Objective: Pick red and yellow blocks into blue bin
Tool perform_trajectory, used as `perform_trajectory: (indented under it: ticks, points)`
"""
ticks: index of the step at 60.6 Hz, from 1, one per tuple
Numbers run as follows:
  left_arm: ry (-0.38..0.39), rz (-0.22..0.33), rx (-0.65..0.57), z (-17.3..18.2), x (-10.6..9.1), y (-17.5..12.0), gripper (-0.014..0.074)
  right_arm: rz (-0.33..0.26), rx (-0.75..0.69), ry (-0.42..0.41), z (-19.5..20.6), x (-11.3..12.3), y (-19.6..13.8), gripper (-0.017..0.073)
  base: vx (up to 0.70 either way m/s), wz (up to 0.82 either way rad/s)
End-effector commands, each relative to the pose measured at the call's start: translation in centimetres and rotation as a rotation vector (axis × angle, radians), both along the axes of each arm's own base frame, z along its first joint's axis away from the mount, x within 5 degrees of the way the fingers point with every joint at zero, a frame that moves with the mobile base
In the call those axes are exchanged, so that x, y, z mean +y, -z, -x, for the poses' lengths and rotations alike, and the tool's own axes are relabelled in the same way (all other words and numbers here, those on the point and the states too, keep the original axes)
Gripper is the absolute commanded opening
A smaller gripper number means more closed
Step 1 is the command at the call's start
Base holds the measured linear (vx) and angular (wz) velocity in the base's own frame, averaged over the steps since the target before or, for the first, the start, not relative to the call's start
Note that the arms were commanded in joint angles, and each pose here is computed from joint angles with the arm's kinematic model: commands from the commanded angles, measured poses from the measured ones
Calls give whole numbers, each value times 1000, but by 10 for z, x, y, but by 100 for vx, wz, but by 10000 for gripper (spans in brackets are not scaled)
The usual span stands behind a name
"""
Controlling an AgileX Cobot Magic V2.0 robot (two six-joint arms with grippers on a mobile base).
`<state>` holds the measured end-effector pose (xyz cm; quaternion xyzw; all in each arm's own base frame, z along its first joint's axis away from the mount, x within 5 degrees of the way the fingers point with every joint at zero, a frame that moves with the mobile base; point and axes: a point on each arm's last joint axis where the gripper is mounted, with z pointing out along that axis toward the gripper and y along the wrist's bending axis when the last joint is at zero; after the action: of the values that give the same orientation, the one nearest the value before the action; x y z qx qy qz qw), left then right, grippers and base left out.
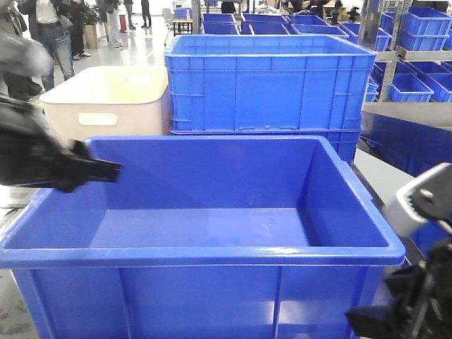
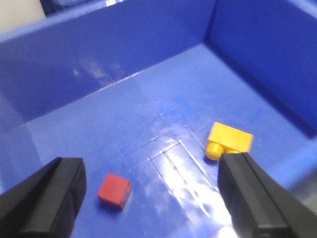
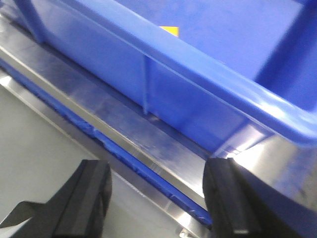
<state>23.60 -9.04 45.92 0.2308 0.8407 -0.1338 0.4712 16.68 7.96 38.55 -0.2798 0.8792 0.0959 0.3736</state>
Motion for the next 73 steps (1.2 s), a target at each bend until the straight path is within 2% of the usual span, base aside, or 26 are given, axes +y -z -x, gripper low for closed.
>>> perform_trajectory:
  ticks: [1, 10, 18, 22, 28, 33, 37, 41, 54, 60, 73]
  points:
    - [-5, 68, -109, 38, 9, -19, 613, -44, -118, 37, 9, -7, -10, 454, 0, 0]
    - [-10, 74, -106, 90, 25, 7, 605, -53, -140, 49, 24, -14, 6, 454, 0, 0]
    - [-35, 87, -92, 130, 38, 44, 605, -80, -159, 104, 36, -21, 18, 454, 0, 0]
    - [-81, 102, -69, 142, 45, 61, 602, -75, -160, 148, 40, -27, 26, 454, 0, 0]
    - [-193, 119, -35, 153, 56, 87, 584, -60, -157, 204, 44, -33, 35, 445, 0, 0]
    - [-274, 118, -23, 158, 64, 103, 554, -62, -143, 217, 48, -35, 41, 396, 0, 0]
    - [-315, 104, -9, 159, 68, 115, 503, -58, -136, 214, 49, -36, 42, 335, 0, 0]
    - [-324, 81, 3, 158, 69, 124, 433, -52, -138, 202, 50, -35, 42, 251, 0, 0]
    - [-307, 54, -9, 155, 68, 134, 111, -63, -126, 198, 50, -34, 43, -17, 0, 0]
    - [-305, 65, -31, 153, 68, 133, -11, -68, -120, 203, 51, -34, 43, -15, 0, 0]
    - [-304, 70, -42, 153, 67, 132, -9, -67, -119, 203, 51, -34, 43, -13, 0, 0]
